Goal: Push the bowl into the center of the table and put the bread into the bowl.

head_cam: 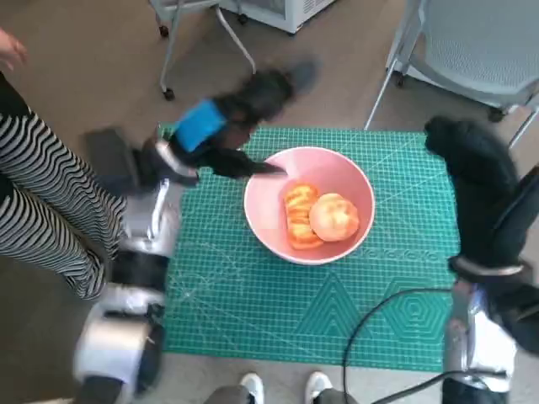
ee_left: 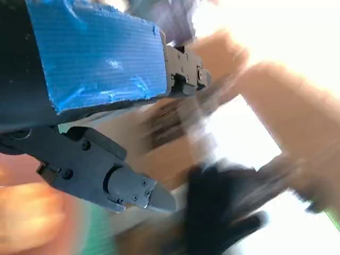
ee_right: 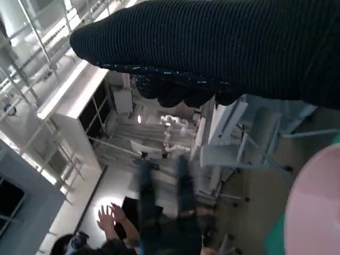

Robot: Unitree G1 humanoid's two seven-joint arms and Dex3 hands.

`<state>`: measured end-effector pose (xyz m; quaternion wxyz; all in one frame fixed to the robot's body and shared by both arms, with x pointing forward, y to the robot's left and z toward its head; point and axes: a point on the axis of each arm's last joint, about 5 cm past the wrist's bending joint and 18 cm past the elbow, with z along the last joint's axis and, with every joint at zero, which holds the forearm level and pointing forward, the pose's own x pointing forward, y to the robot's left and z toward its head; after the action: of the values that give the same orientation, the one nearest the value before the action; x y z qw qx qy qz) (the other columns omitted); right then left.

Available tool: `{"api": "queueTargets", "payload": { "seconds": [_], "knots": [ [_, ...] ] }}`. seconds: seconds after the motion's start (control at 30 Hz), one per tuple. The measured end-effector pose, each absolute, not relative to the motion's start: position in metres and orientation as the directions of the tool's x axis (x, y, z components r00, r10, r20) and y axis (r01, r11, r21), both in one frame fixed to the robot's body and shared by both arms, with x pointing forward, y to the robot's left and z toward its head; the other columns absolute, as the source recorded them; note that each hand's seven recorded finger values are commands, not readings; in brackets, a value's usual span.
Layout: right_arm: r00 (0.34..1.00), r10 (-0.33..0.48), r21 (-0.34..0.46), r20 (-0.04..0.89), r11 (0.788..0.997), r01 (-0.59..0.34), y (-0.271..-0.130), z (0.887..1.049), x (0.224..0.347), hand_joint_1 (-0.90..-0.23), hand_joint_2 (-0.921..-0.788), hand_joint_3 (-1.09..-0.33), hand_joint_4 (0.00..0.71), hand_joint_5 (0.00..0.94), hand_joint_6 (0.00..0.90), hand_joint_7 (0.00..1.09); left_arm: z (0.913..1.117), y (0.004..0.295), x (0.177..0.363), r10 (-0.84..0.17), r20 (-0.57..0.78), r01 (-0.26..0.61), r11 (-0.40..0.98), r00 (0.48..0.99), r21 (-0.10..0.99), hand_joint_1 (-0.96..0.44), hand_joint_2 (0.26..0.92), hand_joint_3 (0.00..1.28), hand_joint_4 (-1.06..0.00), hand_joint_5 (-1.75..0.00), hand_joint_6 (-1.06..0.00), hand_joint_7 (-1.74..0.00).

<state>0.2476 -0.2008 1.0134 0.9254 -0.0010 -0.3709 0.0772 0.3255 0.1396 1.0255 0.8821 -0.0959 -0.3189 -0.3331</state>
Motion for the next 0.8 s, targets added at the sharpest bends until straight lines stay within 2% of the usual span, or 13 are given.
{"api": "queueTargets", "payload": {
  "seconds": [0.1, 0.23, 0.4, 0.8],
  "knots": [
    [0.703, 0.143, -0.061, 0.696, 0.988, -0.140, -0.198, 1.021, 0.250, -0.699, -0.921, -0.725, 0.203, 0.008, 0.121, 0.57, 1.022, 0.133, 0.317, -0.473, 0.653, 0.641, 0.767, 0.592, -0.027, -0.65, 0.921, 0.45, -0.01, -0.13, -0.02, -0.54],
    [0.697, 0.141, -0.057, 0.703, 0.988, -0.142, -0.195, 1.027, 0.254, -0.701, -0.921, -0.706, 0.203, 0.007, 0.129, 0.57, 1.020, 0.128, 0.309, -0.450, 0.664, 0.643, 0.763, 0.598, -0.063, -0.66, 0.921, 0.45, 0.00, -0.16, 0.00, -0.59],
    [0.689, 0.140, -0.058, 0.711, 0.988, -0.141, -0.192, 1.033, 0.257, -0.708, -0.921, -0.693, 0.203, 0.006, 0.132, 0.57, 1.023, 0.126, 0.304, -0.443, 0.677, 0.638, 0.768, 0.587, -0.050, -0.68, 0.921, 0.45, 0.00, -0.16, 0.00, -0.58],
    [0.692, 0.157, -0.090, 0.705, 0.987, -0.133, -0.186, 1.034, 0.260, -0.711, -0.921, -0.684, 0.205, 0.005, 0.123, 0.57, 1.025, 0.125, 0.303, -0.444, 0.681, 0.634, 0.772, 0.582, -0.039, -0.71, 0.921, 0.46, 0.00, -0.13, 0.00, -0.52]
  ]
}}
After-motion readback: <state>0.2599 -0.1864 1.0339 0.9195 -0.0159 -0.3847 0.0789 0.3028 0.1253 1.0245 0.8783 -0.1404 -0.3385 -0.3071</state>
